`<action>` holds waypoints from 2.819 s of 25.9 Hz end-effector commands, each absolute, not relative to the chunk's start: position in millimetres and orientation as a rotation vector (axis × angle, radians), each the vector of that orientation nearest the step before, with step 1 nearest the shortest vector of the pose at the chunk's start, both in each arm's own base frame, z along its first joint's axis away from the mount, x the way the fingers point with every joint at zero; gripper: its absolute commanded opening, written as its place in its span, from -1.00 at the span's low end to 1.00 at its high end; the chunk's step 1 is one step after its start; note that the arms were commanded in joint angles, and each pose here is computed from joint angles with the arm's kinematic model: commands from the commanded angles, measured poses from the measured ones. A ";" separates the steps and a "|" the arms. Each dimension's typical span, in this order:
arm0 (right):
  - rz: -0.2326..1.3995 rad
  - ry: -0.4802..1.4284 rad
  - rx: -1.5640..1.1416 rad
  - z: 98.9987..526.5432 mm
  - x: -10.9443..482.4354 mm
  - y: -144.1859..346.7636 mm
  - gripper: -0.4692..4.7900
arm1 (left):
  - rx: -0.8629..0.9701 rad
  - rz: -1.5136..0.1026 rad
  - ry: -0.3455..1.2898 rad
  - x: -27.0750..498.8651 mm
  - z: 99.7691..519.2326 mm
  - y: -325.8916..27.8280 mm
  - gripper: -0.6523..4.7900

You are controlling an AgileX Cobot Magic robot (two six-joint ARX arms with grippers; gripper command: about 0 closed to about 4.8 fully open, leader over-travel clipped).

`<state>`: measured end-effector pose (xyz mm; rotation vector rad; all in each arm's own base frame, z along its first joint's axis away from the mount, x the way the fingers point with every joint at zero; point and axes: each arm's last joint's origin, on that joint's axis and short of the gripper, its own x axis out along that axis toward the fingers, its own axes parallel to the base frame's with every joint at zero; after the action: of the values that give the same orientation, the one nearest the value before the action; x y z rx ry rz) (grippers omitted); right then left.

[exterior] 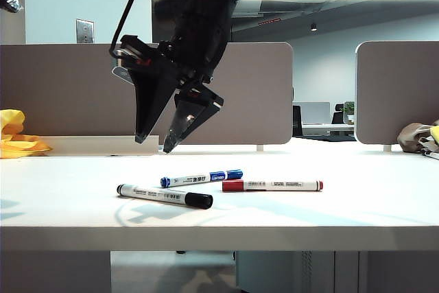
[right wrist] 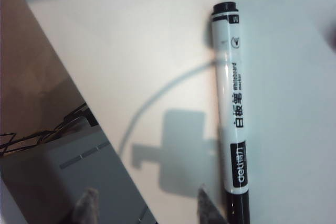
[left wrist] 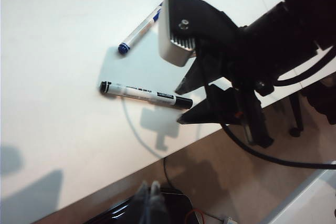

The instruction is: Pick up the markers one by one and line them up horizontally in a straight line on the table.

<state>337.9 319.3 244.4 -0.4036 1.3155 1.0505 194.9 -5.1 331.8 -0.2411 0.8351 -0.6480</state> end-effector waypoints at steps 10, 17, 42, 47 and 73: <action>1.013 1.293 -0.415 219.7 355.4 322.1 0.10 | -0.234 -0.660 0.816 194.6 334.2 -5.1 -0.78; 0.990 1.296 -0.390 215.8 367.0 311.8 0.09 | -0.232 -0.661 0.812 194.9 334.5 -5.2 -0.78; 0.979 1.271 -0.647 213.1 349.2 324.6 0.05 | -0.225 -0.661 0.796 196.1 335.4 -5.0 -0.78; 0.974 1.274 -0.649 210.9 352.6 321.8 0.05 | -0.225 -0.661 0.795 196.2 335.5 -5.0 -0.78; 0.954 1.325 -0.674 177.6 359.3 327.0 -0.42 | -0.227 -0.661 0.800 195.7 335.2 -5.0 -0.78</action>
<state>359.8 325.6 186.5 -0.6638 1.3030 0.9558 196.3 -5.0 333.1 -0.2308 0.8127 -0.6536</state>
